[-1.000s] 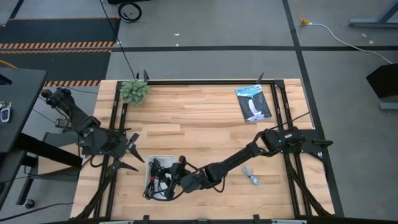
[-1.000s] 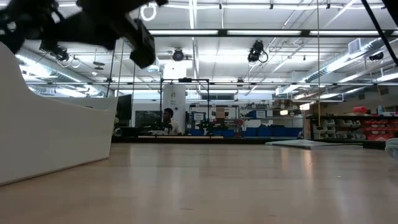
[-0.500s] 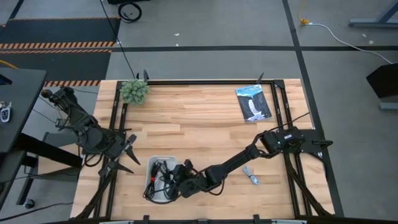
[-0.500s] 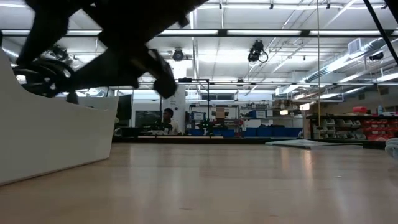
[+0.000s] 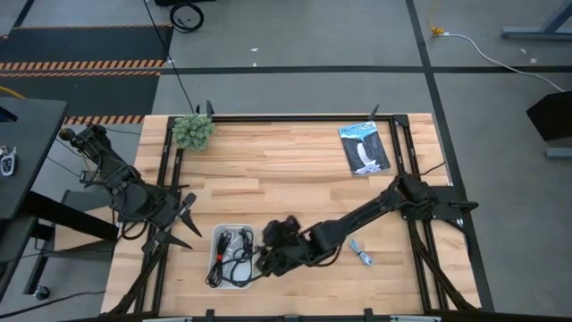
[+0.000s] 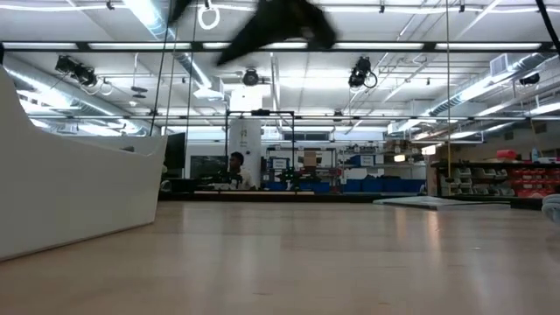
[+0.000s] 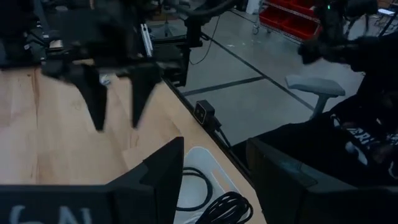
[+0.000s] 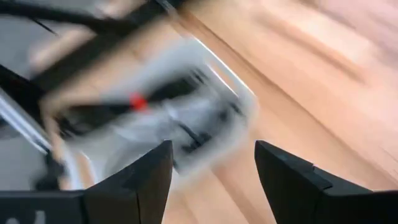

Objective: Pick and place USB-C Cables
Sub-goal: Put the gray charger cable into the white bin

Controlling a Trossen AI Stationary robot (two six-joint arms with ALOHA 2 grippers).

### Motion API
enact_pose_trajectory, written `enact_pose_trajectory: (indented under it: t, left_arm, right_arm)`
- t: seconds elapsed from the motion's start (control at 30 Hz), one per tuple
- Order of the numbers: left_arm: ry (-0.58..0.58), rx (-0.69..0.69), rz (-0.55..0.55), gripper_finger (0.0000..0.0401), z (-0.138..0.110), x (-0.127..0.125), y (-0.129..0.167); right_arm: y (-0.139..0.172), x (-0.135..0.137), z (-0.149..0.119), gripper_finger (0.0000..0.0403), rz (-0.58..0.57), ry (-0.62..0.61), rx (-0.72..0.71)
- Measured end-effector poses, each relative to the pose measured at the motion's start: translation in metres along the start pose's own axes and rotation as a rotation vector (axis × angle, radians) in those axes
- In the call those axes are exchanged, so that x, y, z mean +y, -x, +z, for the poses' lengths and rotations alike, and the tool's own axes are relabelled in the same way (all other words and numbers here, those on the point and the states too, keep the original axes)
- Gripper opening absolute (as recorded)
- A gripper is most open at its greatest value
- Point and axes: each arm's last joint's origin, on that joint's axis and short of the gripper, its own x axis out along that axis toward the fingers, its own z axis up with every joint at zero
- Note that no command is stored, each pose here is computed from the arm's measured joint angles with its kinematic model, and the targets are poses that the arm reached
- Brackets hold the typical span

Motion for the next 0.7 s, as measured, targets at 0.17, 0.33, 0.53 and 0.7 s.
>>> enact_pose_trajectory:
  t: [0.17, 0.33, 0.53, 0.7]
  left_arm:
    - [-0.002, 0.008, 0.032, 0.0183, -0.001, 0.001, 0.000]
    - [0.012, 0.023, 0.051, 0.0183, -0.003, 0.002, 0.000]
    - [0.018, 0.026, 0.052, 0.0183, -0.003, 0.002, 0.000]
    - [0.029, 0.025, 0.052, 0.0183, -0.003, 0.002, 0.000]
  right_arm:
    - [0.032, -0.029, -0.011, 0.0234, -0.238, -0.075, 0.260]
    - [0.058, -0.053, -0.037, 0.0233, -0.524, -0.076, 0.575]
    - [0.076, -0.063, -0.070, 0.0219, -0.611, -0.071, 0.811]
    - [0.086, -0.070, -0.092, 0.0203, -0.603, -0.123, 0.838]
